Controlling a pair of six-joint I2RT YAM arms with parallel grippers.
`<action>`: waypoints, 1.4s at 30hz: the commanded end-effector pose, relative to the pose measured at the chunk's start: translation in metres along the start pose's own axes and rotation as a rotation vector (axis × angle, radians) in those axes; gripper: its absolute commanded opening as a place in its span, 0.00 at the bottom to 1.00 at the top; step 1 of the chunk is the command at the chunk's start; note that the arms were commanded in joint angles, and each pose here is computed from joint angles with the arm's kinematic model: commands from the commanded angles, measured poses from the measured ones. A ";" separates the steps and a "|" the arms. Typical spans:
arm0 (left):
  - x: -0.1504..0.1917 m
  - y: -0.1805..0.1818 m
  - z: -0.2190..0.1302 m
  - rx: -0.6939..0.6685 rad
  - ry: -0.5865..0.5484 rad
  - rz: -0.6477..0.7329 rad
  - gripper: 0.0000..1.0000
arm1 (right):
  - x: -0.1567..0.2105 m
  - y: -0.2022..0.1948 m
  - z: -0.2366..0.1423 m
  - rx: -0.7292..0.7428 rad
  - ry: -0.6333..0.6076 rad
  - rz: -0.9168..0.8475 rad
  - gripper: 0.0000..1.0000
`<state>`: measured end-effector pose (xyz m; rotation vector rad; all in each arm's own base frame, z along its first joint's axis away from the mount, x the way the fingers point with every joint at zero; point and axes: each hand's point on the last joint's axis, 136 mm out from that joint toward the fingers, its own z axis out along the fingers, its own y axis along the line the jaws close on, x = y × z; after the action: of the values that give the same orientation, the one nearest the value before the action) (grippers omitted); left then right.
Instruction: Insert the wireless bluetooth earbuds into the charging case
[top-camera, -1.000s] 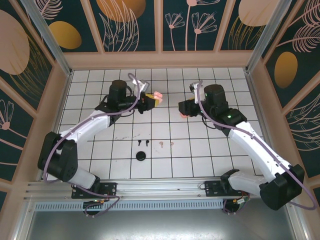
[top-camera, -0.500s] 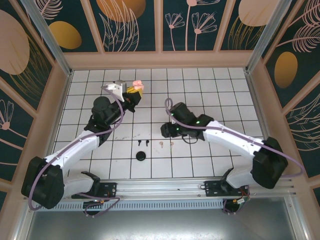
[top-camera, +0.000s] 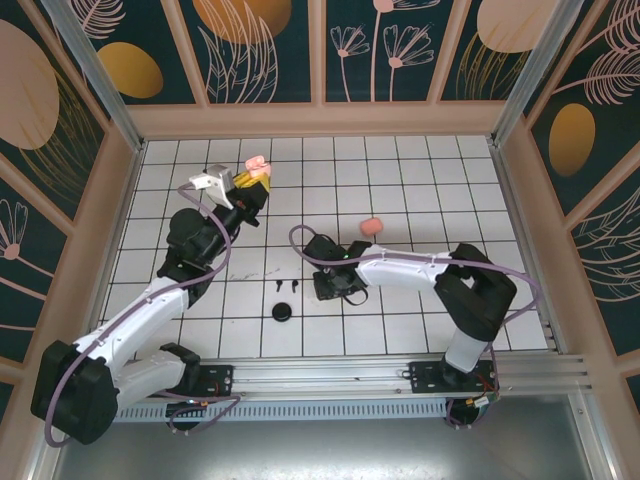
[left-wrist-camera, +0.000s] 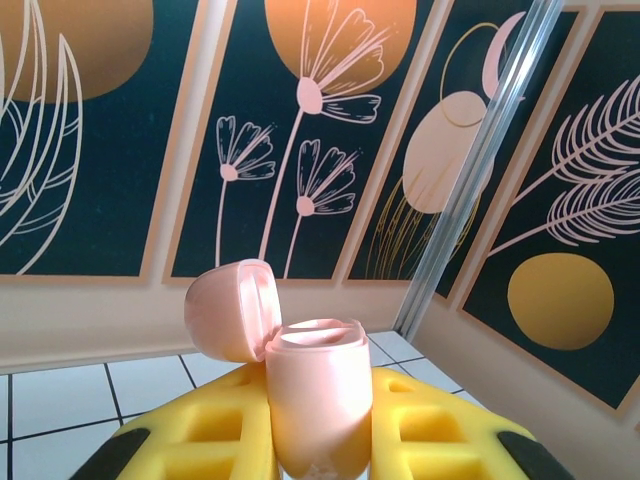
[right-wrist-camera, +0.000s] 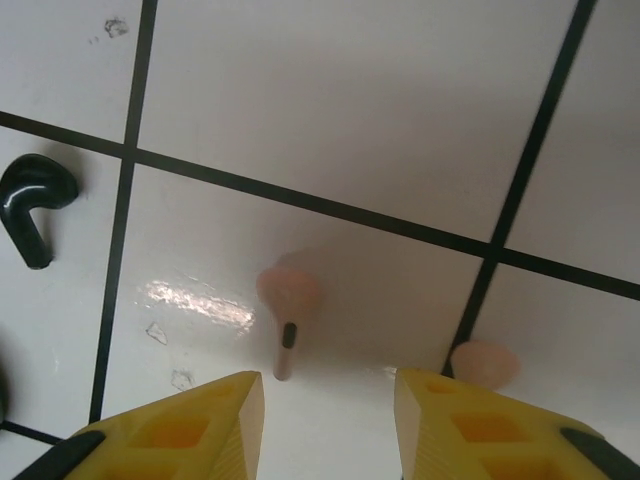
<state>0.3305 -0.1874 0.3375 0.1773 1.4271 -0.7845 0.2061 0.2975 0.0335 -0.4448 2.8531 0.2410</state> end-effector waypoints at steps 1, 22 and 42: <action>-0.014 -0.003 -0.007 0.006 -0.061 0.000 0.00 | -0.009 0.005 -0.001 0.037 -0.021 0.015 0.39; -0.012 -0.004 -0.007 0.014 -0.057 0.002 0.00 | -0.016 0.005 0.018 0.072 -0.005 0.030 0.35; -0.010 -0.006 -0.005 0.033 -0.054 -0.018 0.00 | -0.014 0.001 0.030 0.077 0.009 0.035 0.30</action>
<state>0.3264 -0.1861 0.3365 0.1754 1.4247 -0.7944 0.2226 0.3130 0.0160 -0.4091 2.8566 0.1654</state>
